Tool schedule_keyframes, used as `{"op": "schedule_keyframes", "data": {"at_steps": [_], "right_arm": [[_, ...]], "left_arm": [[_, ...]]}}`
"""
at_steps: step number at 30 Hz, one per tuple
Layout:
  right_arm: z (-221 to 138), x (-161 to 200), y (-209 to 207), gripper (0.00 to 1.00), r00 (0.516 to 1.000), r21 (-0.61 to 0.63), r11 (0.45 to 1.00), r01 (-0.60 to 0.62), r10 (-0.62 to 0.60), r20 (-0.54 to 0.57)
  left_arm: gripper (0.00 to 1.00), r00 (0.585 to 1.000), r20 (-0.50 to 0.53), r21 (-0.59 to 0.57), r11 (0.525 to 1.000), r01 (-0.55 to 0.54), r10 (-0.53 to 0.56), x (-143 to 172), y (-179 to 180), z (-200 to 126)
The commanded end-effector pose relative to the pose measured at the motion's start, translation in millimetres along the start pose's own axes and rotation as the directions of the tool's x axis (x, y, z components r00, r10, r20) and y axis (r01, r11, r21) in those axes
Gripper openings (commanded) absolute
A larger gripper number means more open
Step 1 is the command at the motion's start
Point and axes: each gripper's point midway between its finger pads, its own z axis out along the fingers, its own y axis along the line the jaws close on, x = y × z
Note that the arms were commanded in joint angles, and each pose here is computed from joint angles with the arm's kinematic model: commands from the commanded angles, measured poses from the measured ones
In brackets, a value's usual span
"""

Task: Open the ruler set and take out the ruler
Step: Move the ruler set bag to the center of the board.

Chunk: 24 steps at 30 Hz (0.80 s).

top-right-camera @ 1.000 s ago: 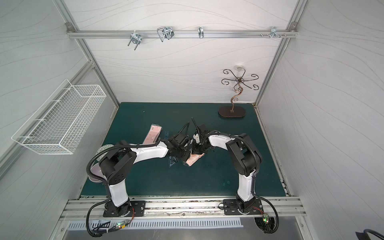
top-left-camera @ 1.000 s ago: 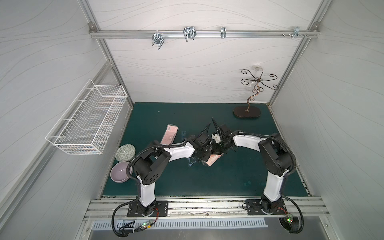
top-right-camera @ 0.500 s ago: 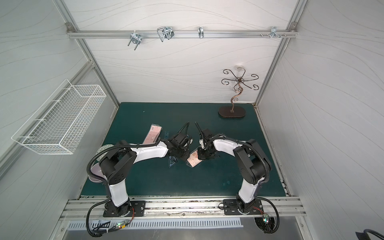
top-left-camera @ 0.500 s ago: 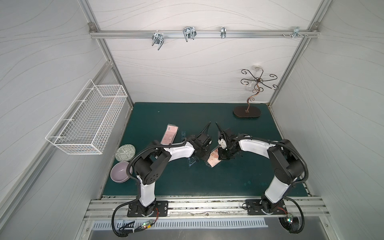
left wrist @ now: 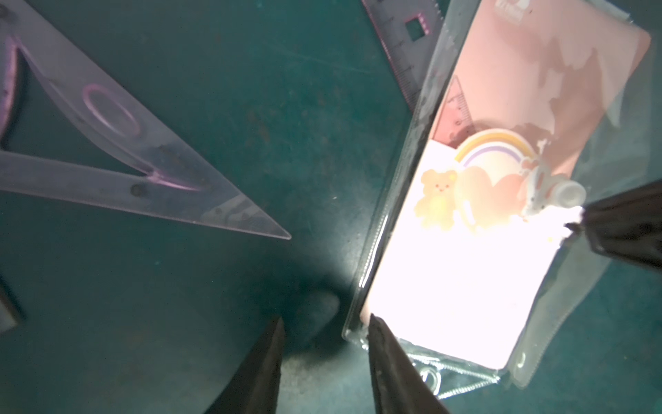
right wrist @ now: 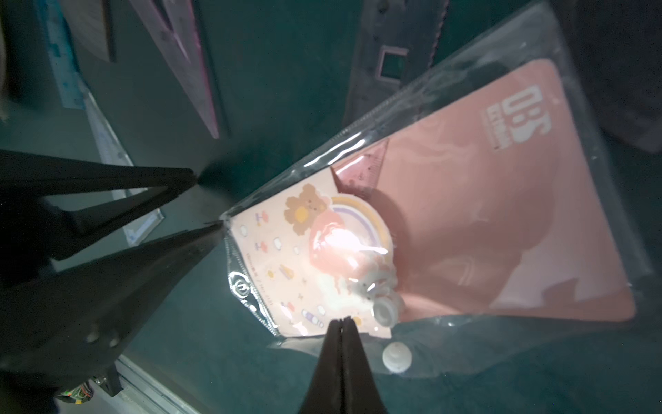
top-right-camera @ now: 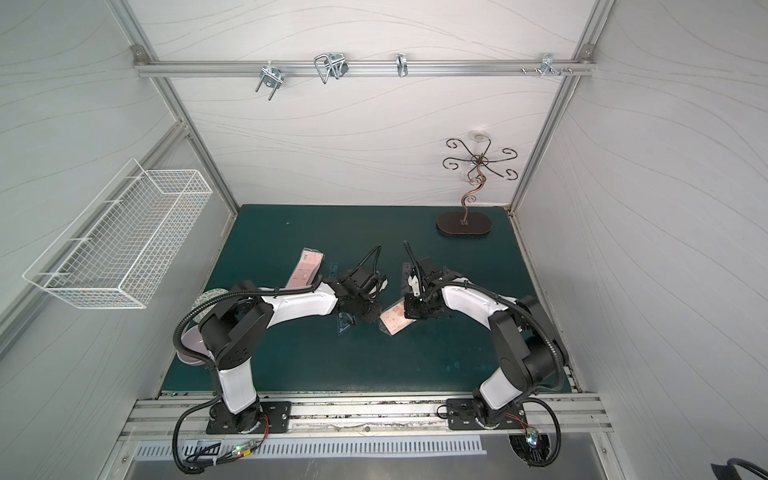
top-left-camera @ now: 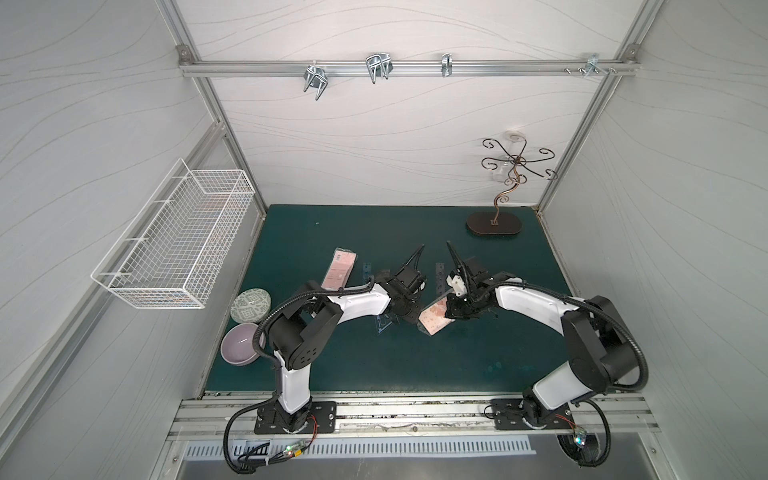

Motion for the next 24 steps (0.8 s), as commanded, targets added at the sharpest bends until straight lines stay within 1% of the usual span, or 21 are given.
{"op": "schedule_keyframes", "data": {"at_steps": [1, 7, 11, 15, 18, 21, 23, 24], "right_arm": [[-3, 9, -7, 0.00, 1.000, 0.009, 1.000, -0.012, 0.012, -0.007], [18, 24, -35, 0.00, 0.995, 0.034, 0.996, -0.077, 0.079, -0.062], [17, 32, -41, 0.00, 0.992, 0.043, 0.994, -0.100, 0.103, -0.071], [16, 36, -45, 0.00, 0.991, 0.049, 0.992, -0.118, 0.120, -0.059], [22, 40, -49, 0.00, 0.987, 0.041, 0.990, -0.137, 0.139, -0.075], [22, 37, -49, 0.00, 0.986, 0.009, 0.987, -0.160, 0.160, -0.052], [18, 34, -50, 0.00, 0.982, -0.022, 0.982, -0.187, 0.186, -0.026], [15, 31, -49, 0.00, 0.979, -0.047, 0.978, -0.205, 0.205, -0.008]], "left_arm": [[0.43, 0.999, 0.037, 0.026, 1.000, -0.016, 0.015, -18, -10, -6], [0.43, 0.998, 0.051, 0.030, 0.999, -0.033, 0.031, -25, -14, -11], [0.43, 0.998, 0.050, 0.021, 0.999, -0.047, 0.046, -30, -17, -14], [0.45, 0.996, 0.057, 0.039, 0.997, -0.070, 0.068, -36, -25, -15], [0.52, 0.992, 0.069, 0.075, 0.991, -0.114, 0.109, -42, -41, -18], [0.69, 0.987, 0.036, 0.088, 0.983, -0.161, 0.159, -41, -59, -15], [0.77, 0.982, 0.006, 0.077, 0.979, -0.189, 0.189, -36, -64, -9], [0.84, 0.981, -0.009, 0.074, 0.978, -0.193, 0.194, -31, -64, -5]]}}
